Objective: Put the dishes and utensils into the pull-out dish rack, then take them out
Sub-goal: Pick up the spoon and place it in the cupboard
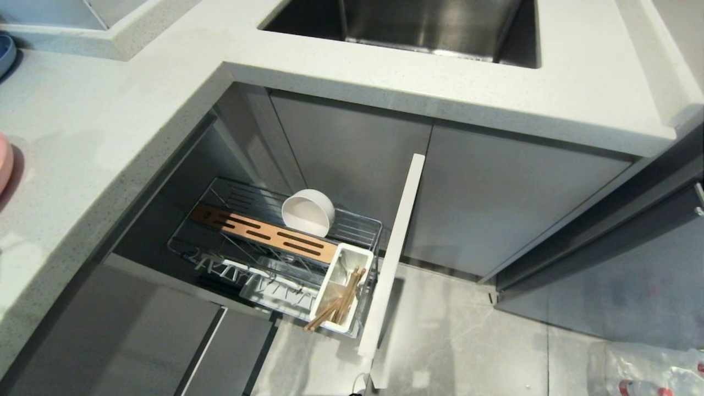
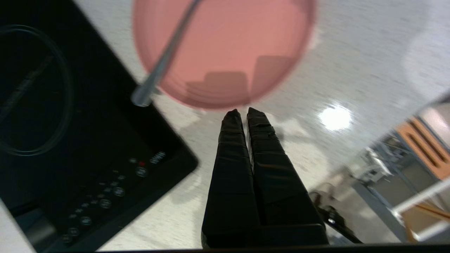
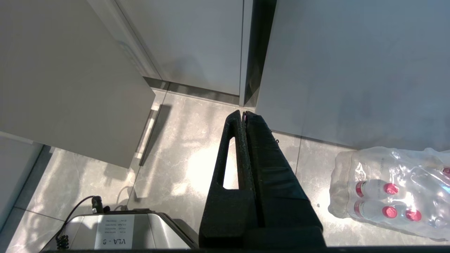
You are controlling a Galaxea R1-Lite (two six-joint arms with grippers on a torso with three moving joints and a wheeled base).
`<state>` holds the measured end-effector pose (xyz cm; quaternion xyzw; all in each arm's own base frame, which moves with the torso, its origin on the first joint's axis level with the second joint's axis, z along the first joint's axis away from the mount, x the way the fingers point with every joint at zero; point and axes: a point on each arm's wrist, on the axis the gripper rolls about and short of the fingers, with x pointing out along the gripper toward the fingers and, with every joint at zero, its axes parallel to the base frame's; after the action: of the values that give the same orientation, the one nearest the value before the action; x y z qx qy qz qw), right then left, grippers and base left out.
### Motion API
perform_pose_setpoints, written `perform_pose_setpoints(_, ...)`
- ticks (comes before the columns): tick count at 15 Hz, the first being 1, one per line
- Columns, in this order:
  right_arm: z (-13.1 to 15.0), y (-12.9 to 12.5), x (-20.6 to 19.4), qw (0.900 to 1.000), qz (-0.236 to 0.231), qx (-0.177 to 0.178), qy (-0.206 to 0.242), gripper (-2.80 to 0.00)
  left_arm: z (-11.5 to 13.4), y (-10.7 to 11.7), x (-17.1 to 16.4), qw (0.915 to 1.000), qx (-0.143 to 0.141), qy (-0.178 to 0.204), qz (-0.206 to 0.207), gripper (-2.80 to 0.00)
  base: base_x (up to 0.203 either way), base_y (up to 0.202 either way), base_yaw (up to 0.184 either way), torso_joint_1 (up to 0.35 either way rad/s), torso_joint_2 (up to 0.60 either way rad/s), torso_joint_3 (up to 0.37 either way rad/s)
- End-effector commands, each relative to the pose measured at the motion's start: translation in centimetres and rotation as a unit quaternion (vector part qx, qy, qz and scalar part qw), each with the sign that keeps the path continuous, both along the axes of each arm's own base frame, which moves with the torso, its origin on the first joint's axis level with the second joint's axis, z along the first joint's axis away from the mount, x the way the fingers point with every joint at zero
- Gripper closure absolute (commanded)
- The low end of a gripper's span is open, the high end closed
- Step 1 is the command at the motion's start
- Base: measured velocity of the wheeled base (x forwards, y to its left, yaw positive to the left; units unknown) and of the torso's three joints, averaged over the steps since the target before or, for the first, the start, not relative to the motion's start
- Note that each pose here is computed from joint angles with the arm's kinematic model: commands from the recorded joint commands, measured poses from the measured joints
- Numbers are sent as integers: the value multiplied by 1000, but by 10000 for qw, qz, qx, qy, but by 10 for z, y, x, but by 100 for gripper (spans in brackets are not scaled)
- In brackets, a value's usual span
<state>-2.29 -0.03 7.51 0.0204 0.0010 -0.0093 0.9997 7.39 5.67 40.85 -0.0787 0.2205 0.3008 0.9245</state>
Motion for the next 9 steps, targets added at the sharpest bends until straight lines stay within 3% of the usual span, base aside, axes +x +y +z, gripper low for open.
perform_pose_setpoints(1,0,0,0,10000,1,3,11,0,-5,23,16,9992,-119,256,273,0,0,0,0,0,0,0)
perform_pose_setpoints(6,0,0,0,10000,1,3,11,0,-20,60,54,9969,-395,596,315,0,0,0,0,0,0,0)
perform_pose_setpoints(9,0,0,0,10000,6,3,11,0,-29,82,61,9937,-540,769,612,0,0,0,0,0,0,0)
